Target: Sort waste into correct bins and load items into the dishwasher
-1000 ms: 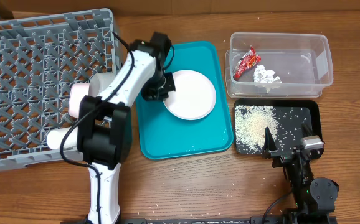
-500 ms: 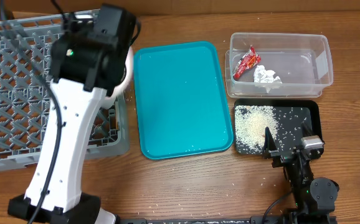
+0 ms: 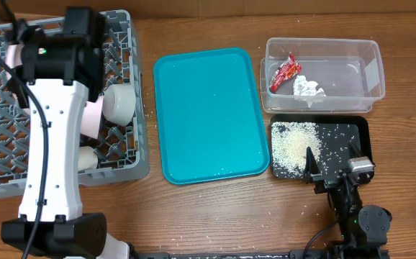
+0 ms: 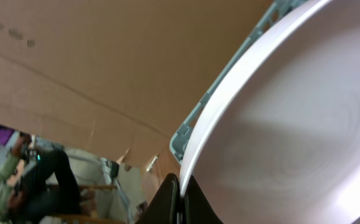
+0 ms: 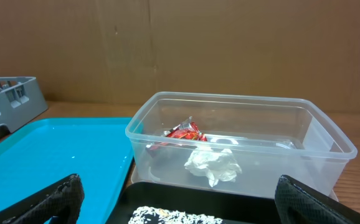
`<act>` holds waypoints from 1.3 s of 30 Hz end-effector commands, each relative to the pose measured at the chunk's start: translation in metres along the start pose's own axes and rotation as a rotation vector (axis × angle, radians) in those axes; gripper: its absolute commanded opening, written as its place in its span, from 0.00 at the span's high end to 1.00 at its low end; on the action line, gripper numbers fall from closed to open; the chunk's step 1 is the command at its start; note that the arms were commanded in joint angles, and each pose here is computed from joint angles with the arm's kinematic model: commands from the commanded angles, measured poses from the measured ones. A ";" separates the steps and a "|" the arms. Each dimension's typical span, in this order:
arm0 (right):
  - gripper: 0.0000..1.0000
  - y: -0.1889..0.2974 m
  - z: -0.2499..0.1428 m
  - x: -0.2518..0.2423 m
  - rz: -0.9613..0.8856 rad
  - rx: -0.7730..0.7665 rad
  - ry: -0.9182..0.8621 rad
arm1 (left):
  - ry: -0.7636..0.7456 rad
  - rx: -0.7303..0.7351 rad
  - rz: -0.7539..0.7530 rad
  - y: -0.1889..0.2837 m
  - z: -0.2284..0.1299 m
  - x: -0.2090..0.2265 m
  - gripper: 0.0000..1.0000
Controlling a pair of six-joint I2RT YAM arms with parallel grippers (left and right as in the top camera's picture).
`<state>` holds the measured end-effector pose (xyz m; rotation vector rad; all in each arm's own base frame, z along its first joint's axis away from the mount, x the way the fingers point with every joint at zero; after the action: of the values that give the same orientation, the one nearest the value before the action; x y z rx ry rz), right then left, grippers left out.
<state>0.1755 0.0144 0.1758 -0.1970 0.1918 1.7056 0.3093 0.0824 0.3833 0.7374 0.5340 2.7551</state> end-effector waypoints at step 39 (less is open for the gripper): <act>0.00 0.000 -0.002 -0.001 -0.008 -0.003 0.001 | -0.028 0.128 -0.795 0.067 -0.018 -0.007 0.00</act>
<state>0.1755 0.0145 0.1759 -0.1977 0.1918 1.7059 0.3288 0.0517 0.3531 0.6085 0.7818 2.2499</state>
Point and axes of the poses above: each gripper's point midway between its finger pads, its own y axis back along the fingers, its own x axis along the line the jaws close on, z = x × y, the point moved 7 cm from there along y, back along the fingers, and after that the axes turned 15 degrees about y, right-handed, at the moved point
